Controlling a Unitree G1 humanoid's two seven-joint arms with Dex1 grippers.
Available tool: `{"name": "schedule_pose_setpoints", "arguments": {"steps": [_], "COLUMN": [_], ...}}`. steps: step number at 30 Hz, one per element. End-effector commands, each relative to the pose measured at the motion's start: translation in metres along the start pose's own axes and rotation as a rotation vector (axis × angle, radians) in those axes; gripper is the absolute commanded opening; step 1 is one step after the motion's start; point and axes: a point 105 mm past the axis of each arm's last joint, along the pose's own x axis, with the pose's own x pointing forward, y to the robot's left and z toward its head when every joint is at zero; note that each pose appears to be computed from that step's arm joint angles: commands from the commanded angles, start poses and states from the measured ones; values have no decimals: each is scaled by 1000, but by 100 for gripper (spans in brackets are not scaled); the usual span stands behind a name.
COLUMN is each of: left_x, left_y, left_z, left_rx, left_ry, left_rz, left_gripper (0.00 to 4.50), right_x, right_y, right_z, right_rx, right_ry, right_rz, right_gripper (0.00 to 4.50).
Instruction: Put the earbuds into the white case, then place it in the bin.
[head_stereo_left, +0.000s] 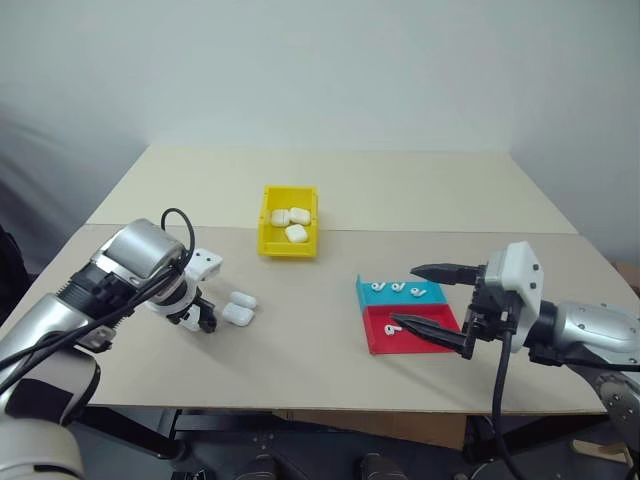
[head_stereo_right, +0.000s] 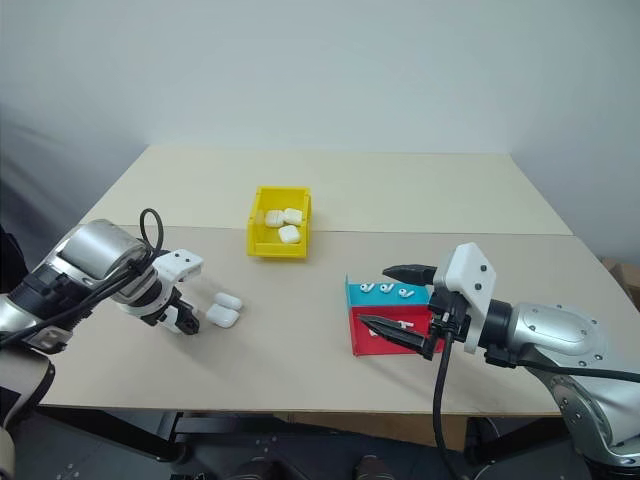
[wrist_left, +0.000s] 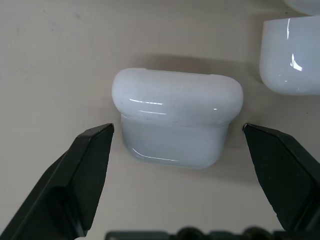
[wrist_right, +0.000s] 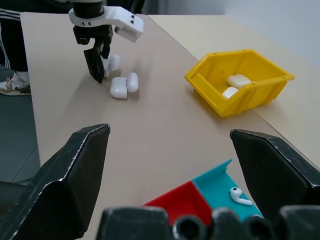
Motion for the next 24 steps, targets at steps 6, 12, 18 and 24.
{"name": "schedule_pose_setpoints", "arguments": {"steps": [6,12,18,24], "left_x": [5,-23,-77,-117], "left_y": [3,-4,2,-17], "left_z": [-9,5,-13,17], "left_rx": [24,120,215,294], "left_ry": [26,-176,-349,-898], "left_rz": [53,34,-61,-155], "left_gripper": [275,275,275,275], "right_x": [1,2,1,3], "right_y": [-1,-5,-10,-11], "right_z": [10,9,7,4], "right_rx": [-39,-49,-54,-47], "right_ry": [-20,-16,-18,-29], "right_rz": [-31,-50,-76,-93], "right_gripper": [450,450,450,450]}}
